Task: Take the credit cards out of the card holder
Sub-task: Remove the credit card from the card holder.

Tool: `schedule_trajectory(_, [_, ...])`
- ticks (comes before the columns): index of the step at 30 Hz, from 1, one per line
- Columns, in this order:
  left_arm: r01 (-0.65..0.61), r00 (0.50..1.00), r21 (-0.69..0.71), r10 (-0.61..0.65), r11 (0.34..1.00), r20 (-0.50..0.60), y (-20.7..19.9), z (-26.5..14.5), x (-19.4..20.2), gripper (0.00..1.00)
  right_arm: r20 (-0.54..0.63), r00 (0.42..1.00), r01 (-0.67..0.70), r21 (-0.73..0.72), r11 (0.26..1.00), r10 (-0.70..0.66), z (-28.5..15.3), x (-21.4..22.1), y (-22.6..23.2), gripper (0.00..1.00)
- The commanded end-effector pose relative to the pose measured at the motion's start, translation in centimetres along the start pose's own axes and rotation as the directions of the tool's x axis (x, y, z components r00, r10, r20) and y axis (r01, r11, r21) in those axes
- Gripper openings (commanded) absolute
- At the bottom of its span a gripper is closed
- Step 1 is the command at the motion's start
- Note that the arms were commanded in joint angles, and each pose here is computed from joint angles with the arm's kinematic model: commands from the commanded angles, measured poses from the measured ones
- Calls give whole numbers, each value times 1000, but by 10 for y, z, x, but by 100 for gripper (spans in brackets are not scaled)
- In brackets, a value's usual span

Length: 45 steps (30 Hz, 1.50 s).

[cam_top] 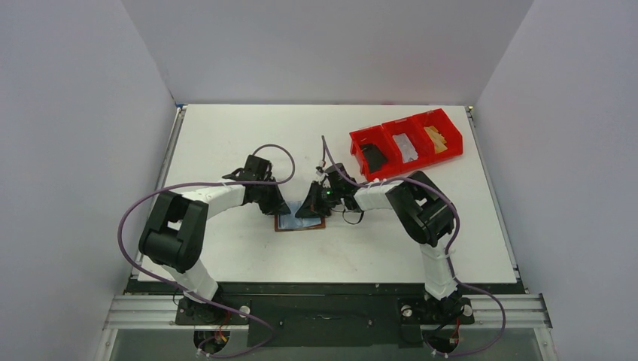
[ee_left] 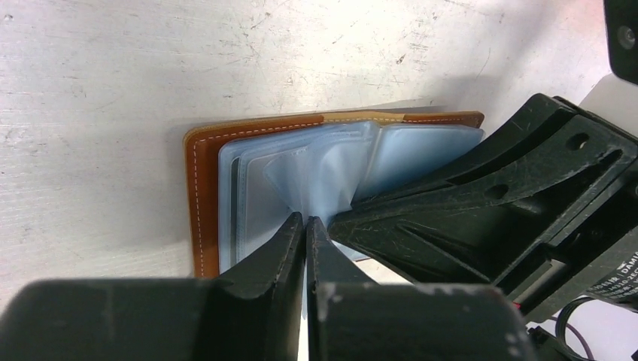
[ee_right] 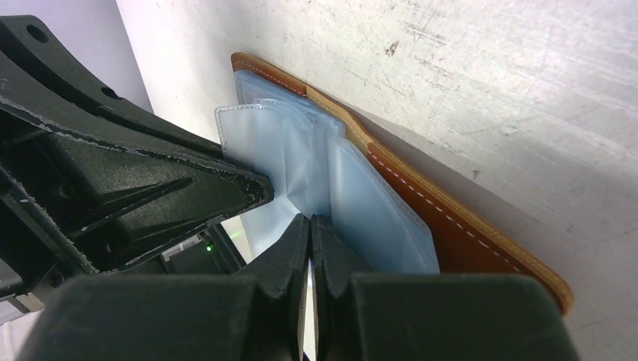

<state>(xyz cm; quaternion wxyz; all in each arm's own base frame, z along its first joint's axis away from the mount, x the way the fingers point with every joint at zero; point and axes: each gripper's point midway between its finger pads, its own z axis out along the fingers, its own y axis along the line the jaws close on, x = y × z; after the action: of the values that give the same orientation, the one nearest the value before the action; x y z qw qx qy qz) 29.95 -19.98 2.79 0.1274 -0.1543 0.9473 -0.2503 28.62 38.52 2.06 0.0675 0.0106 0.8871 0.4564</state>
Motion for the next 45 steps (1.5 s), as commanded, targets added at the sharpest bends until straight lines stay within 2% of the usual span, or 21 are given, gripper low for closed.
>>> schedule_trajectory(1, [-19, 999, 45, 17, 999, 43, -17, -3, -13, 0, 28, 999, 33, 85, 996, -36, -4, -8, -13, 9])
schedule_trajectory(5, [-10, 998, 38, 8, 999, 55, -17, -6, -15, 0, 58, 995, 80, 99, 992, -86, -16, -16, 1, 34])
schedule_trajectory(7, [-8, 998, 40, 6, 999, 59, -18, -7, -15, 0, 80, 991, 96, 98, 991, -104, -23, -21, 11, 39])
schedule_trajectory(13, [-18, 998, 39, 15, 999, 66, -21, -11, -17, 0, 143, 979, 130, 121, 984, -147, -52, -31, 36, 42])
schedule_trajectory(15, [-21, 998, 40, 18, 999, 67, -22, -12, -17, 0, 168, 971, 146, 158, 977, -172, -63, -34, 39, 42])
schedule_trajectory(18, [-27, 998, 45, 24, 999, 66, -25, -13, -17, 0, 215, 954, 143, 287, 947, -209, -81, -44, 27, 42])
schedule_trajectory(26, [-39, 997, 57, 35, 998, 68, -34, -14, -18, 0, 201, 930, 148, 563, 813, -309, -102, -50, -30, 40])
schedule_trajectory(30, [-40, 997, 54, 36, 998, 66, -34, -14, -18, 0, 176, 929, 155, 612, 775, -325, -102, -48, -48, 40])
schedule_trajectory(35, [-42, 997, 54, 38, 998, 64, -35, -13, -18, 0, 136, 935, 178, 619, 765, -328, -90, -42, -57, 39])
schedule_trajectory(39, [-46, 997, 57, 42, 997, 67, -37, -15, -18, 0, 114, 940, 189, 611, 769, -321, -80, -36, -60, 29])
schedule_trajectory(43, [-49, 997, 68, 45, 996, 67, -41, -15, -18, 0, 106, 942, 193, 602, 775, -318, -74, -32, -59, 9])
schedule_trajectory(45, [-57, 996, 77, 52, 995, 71, -46, -16, -19, 0, 102, 944, 195, 595, 780, -314, -72, -31, -59, 4])
